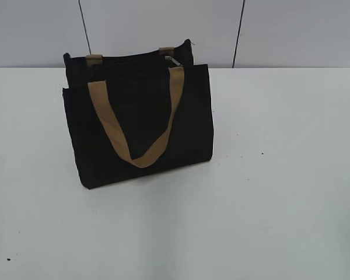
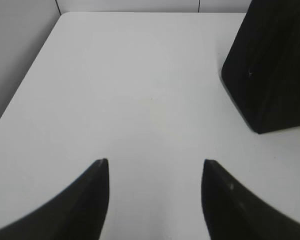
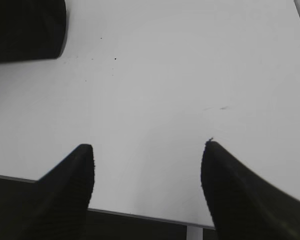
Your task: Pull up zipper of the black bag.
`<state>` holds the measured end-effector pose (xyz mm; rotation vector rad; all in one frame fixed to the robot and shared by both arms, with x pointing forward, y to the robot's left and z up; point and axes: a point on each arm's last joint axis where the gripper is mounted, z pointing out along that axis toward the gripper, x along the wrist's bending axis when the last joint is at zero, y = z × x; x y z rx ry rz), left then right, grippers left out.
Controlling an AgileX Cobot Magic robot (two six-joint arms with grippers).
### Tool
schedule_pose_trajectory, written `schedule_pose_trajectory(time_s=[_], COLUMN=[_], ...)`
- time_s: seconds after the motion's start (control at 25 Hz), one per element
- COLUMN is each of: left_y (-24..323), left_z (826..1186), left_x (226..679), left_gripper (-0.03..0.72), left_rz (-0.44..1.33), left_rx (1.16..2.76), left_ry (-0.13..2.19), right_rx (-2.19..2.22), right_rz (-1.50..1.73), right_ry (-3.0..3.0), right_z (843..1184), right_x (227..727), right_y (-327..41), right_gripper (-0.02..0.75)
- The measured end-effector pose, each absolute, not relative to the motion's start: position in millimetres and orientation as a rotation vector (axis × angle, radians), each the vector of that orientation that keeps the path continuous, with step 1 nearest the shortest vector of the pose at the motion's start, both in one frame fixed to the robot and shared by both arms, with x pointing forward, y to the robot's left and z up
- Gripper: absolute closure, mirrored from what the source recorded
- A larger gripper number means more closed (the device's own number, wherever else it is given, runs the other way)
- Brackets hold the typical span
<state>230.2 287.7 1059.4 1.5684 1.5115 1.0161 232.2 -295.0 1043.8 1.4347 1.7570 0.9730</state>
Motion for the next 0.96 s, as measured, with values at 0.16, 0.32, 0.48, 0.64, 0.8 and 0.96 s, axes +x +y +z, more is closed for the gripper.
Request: schedule_pose_trajectory(time_s=[0.16,0.32,0.48,0.64,0.8,0.96], left_y=[287.9,288.1,288.1,288.1,288.1,288.1], left_z=[1059.2,1059.2,1059.2,1059.2,1059.2,1059.2], left_x=[229.7,229.5,229.5,229.5,229.5,229.5], left_gripper=[0.237,0.237,0.237,0.237,0.237,0.237], left_rz=[1.005,0.993,0.993,0.993,0.993,0.993], left_rx=[1.582,1.594,1.594,1.594,1.594,1.594], left_ry=[1.49,1.471,1.471,1.471,1.471,1.471], right_rx=[1.437,1.456,1.493,1.495,1.495,1.498], right_rz=[0.989,0.98,0.954,0.953,0.959,0.979], right_ry=[1.761,1.739,1.695,1.693,1.694,1.699], right_z=[1043.9,1043.9,1043.9,1043.9,1044.0,1044.2], right_x=[232.1,232.2,232.5,232.6,232.6,232.4], right_y=[-293.8,-293.4,-293.0,-292.9,-292.5,-291.1], right_gripper=[0.232,0.232,0.232,0.233,0.233,0.233])
